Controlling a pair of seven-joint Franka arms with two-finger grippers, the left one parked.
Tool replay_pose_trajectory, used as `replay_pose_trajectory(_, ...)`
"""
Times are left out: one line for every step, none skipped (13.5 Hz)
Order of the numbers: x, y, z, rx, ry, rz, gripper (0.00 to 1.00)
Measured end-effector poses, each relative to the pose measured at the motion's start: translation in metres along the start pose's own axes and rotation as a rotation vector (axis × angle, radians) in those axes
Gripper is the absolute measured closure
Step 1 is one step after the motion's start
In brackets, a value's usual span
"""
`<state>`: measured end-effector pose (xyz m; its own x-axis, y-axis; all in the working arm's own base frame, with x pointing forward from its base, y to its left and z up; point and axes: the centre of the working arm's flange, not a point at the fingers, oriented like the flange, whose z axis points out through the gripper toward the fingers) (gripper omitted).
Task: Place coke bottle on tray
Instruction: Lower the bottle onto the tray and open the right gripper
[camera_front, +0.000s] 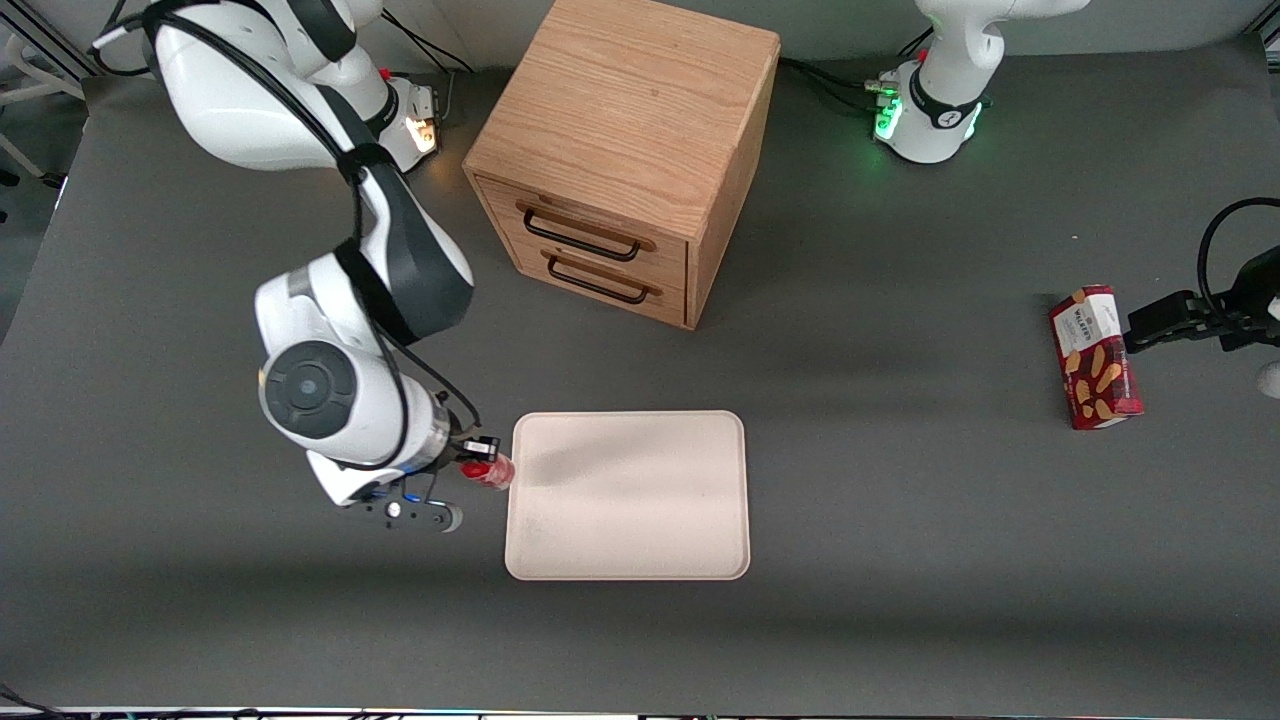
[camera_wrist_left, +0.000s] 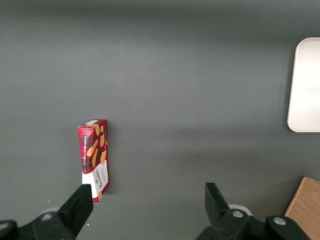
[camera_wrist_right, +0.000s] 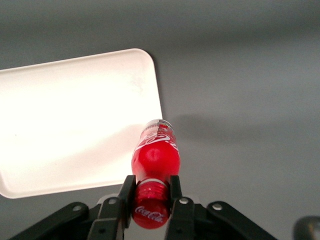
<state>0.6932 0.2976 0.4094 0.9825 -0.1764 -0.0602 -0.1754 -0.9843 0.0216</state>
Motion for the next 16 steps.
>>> replay_pose_trajectory(0.001,-0.007,0.007,0.010,0.008,0.010,0.68)
replay_pose_trajectory(0.002,-0.012,0.012,0.019,0.015,0.014,0.68)
replay_pose_trajectory(0.003,-0.015,0.015,0.026,0.020,0.018,0.68)
replay_pose_trajectory(0.004,-0.016,0.016,0.031,0.025,0.020,0.68)
replay_pose_trajectory(0.005,-0.017,0.016,0.036,0.031,0.020,0.68)
replay_pose_trajectory(0.006,-0.017,0.017,0.039,0.035,0.021,0.68)
replay_pose_trajectory(0.007,-0.018,0.019,0.045,0.042,0.021,0.68)
replay_pose_trajectory(0.008,-0.019,0.022,0.047,0.045,0.021,0.68)
replay_pose_trajectory(0.010,-0.020,0.026,0.049,0.047,0.021,0.68)
replay_pose_trajectory(0.011,-0.020,0.031,0.049,0.046,0.021,0.68)
replay_pose_trajectory(0.012,-0.021,0.035,0.050,0.046,0.021,0.68)
replay_pose_trajectory(0.012,-0.021,0.039,0.048,0.045,0.021,0.68)
replay_pose_trajectory(0.013,-0.022,0.045,0.044,0.040,0.021,0.68)
replay_pose_trajectory(0.014,-0.022,0.051,0.039,0.035,0.021,0.68)
replay_pose_trajectory(0.015,-0.022,0.056,0.038,0.033,0.020,0.68)
replay_pose_trajectory(0.016,-0.023,0.062,0.039,0.034,0.020,0.68)
